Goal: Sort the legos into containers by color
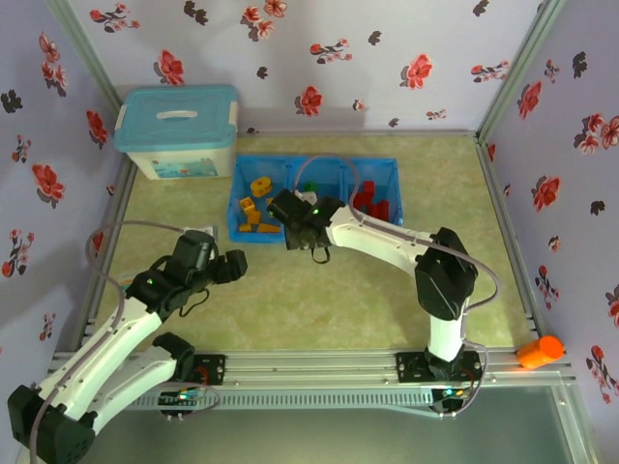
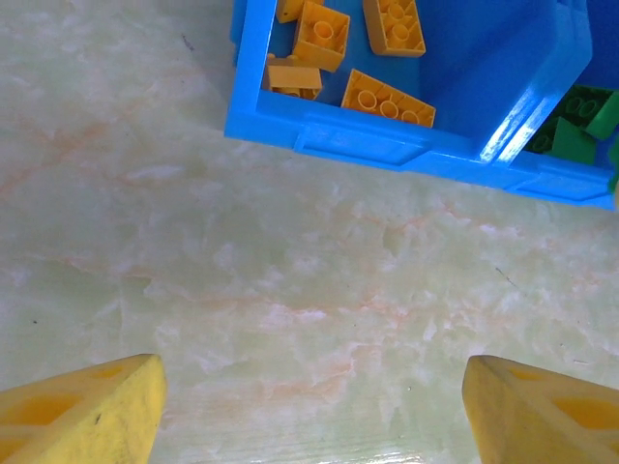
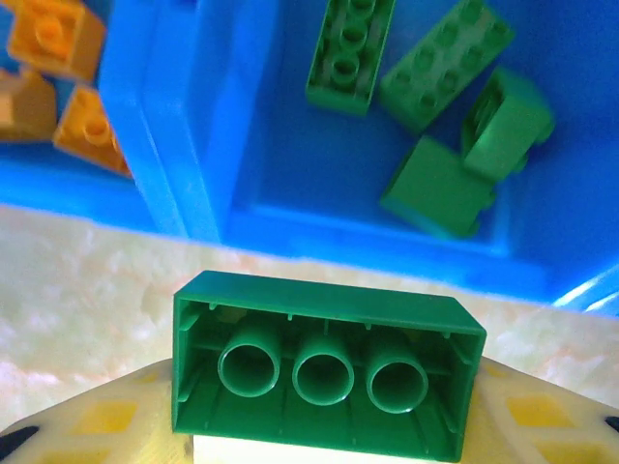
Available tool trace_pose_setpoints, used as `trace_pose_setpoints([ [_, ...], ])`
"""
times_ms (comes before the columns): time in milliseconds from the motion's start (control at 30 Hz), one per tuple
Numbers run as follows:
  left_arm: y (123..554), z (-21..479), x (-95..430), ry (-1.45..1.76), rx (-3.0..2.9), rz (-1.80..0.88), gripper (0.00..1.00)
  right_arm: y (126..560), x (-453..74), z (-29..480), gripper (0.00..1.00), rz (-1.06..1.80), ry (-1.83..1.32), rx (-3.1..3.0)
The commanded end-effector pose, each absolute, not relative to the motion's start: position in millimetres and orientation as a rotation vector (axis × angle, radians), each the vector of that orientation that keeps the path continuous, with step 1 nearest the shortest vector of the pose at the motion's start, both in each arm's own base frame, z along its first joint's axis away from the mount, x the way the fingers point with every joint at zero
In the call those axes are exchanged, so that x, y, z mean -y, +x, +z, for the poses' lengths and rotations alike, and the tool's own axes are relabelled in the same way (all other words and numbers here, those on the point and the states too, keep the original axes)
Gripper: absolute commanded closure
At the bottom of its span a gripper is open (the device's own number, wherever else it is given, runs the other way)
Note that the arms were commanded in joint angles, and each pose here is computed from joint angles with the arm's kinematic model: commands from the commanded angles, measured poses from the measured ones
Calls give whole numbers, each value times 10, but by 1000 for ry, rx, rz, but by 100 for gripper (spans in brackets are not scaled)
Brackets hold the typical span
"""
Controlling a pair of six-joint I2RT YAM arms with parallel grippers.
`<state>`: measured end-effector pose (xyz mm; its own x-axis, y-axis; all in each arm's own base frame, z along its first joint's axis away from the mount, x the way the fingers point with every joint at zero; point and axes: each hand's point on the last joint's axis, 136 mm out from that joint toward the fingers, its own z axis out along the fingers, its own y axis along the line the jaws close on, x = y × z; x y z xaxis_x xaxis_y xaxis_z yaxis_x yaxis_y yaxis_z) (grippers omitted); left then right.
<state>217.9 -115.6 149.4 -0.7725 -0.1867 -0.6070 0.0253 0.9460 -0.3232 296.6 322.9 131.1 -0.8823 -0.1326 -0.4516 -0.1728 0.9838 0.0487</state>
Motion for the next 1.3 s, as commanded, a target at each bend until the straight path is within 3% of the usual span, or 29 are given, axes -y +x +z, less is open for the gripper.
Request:
trace_pose_setpoints([
  [0,2097,1414,1069,-124,-2442,-370,20,3161,-3065,1383,47,87,-219,-2672],
  [467,2081,1496,1046,-123,-2422,-366,20,3816,-3003,1331,41,52,-177,-2717],
  [567,2085,1518,1039,-120,-2419,-360,20,3902,-3011,1454,35,45,-175,-2699],
  [667,2092,1550,1039,-119,-2413,-359,20,3931,-3027,1577,15,60,-171,-2676],
  [700,2095,1557,1039,-120,-2411,-360,20,3927,-3022,1608,13,61,-172,-2671],
  [1267,2228,1729,910,-155,-2339,-258,19,3621,-2691,2103,8,118,-130,-2533],
])
